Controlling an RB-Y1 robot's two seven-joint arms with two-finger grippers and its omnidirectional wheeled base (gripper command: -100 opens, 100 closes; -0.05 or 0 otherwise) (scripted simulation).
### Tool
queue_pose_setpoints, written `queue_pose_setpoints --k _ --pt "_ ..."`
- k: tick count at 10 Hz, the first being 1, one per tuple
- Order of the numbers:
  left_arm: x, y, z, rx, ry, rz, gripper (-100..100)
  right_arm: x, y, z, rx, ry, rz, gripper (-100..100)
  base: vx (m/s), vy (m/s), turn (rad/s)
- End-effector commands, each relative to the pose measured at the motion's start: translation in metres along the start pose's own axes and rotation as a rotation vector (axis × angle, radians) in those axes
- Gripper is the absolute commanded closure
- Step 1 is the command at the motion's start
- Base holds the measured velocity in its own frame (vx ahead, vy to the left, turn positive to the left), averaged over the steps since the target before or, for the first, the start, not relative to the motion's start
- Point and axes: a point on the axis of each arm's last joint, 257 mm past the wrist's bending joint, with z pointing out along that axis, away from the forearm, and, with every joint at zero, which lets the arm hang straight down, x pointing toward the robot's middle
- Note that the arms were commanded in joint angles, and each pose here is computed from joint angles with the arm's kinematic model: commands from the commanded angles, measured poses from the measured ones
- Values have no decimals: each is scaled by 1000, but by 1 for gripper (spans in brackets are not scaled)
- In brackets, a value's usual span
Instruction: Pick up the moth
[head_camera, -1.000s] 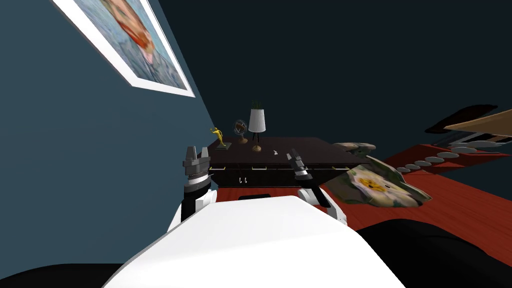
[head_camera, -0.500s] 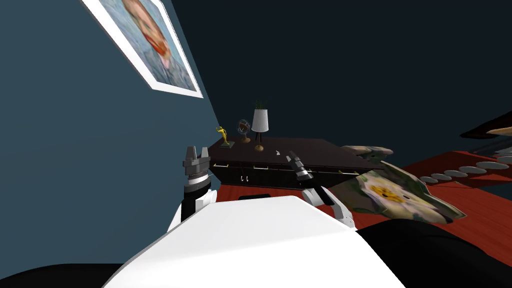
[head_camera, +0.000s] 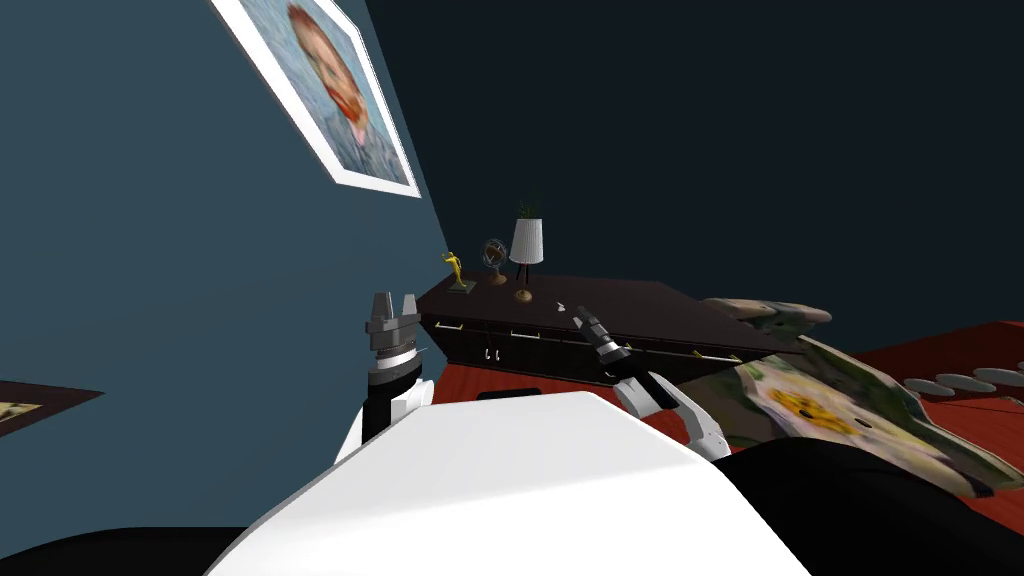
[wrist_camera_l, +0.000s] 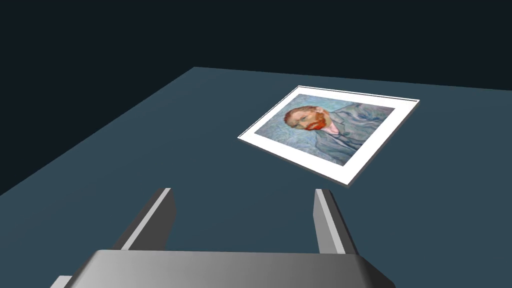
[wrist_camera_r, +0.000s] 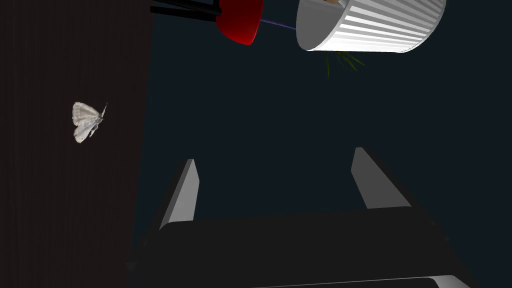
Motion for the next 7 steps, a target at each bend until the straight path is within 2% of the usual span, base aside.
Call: queue_pose_setpoints --k 1,2,3,4,5,6,7 --pt "0 0 0 0 0 0 0 -2 -19 -3 59 26 0 -100 -20 -9 159" --pt "0 0 0 0 0 0 0 -3 -18 -3 64 46 -22 -100 -15 -11 109" --pt "0 0 0 0 0 0 0 -5 -34 -7 115 58 -14 -100 -14 -8 244" --pt "0 0 0 0 0 0 0 -6 -34 -7 120 78 -37 -100 -10 -11 89" --pt "0 0 0 0 0 0 0 -9 -50 -12 173 87 -28 -100 -12 -5 147" --pt "0 0 0 0 0 0 0 -11 -49 -11 178 106 -50 -100 -11 -6 107" --pt "0 0 0 0 0 0 0 -15 -65 -17 233 115 -46 -100 -10 -3 197"
